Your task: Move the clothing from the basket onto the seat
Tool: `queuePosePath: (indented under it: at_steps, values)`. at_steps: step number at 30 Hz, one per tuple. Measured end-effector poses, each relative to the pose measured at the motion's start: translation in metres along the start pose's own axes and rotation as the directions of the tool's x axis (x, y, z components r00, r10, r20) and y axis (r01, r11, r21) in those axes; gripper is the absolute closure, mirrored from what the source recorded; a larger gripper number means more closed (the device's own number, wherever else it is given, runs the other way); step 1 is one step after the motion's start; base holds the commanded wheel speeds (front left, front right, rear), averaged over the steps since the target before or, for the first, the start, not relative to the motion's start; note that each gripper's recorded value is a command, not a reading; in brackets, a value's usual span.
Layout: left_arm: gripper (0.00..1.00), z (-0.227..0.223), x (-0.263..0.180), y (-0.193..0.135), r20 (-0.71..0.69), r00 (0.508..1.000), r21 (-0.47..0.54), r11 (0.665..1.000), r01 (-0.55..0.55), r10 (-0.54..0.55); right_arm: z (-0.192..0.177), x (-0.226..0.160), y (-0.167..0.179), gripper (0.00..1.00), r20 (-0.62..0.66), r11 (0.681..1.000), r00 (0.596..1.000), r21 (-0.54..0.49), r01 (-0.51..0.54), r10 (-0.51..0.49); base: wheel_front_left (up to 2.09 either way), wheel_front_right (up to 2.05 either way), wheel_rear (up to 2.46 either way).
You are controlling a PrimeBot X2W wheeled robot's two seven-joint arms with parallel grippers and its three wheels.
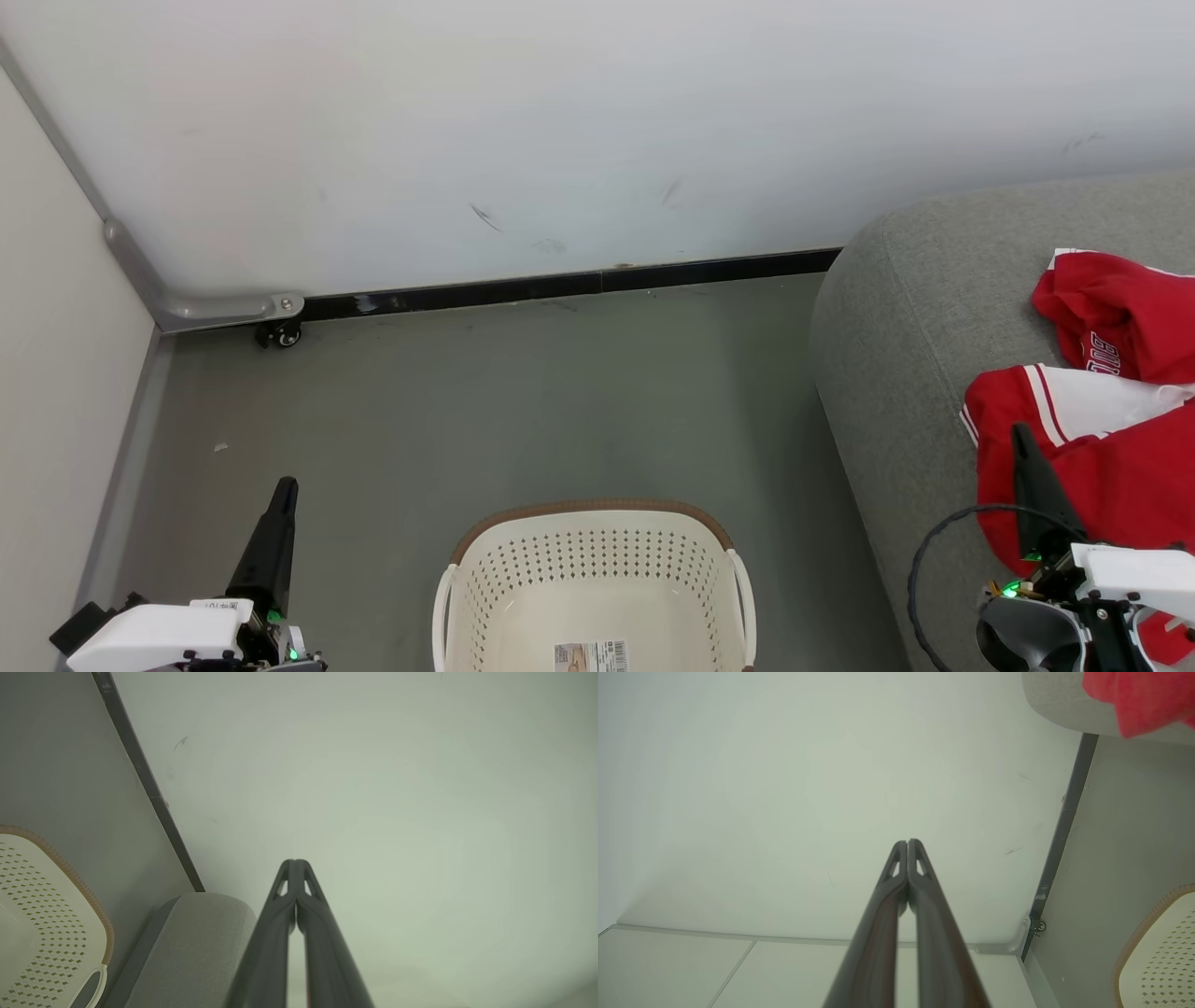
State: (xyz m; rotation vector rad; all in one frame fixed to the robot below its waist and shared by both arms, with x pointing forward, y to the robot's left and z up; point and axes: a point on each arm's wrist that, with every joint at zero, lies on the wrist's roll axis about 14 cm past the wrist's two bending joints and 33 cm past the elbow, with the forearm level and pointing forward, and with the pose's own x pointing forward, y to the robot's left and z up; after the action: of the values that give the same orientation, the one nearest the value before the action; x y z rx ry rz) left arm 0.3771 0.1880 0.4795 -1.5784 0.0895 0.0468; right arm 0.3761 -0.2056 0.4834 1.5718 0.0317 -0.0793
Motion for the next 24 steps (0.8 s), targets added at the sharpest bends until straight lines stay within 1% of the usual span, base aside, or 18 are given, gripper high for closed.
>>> queuePosePath:
  at_steps: [24]
  values:
    - [1.0, -0.0001, 0.0, -0.0001, 0.001, 1.0, 0.0, 1.0, 0.0, 0.0, 0.0001, 0.0, 0.0, 1.0, 0.0, 1.0, 1.0, 0.0, 0.0, 0.0, 0.0, 0.0, 0.0]
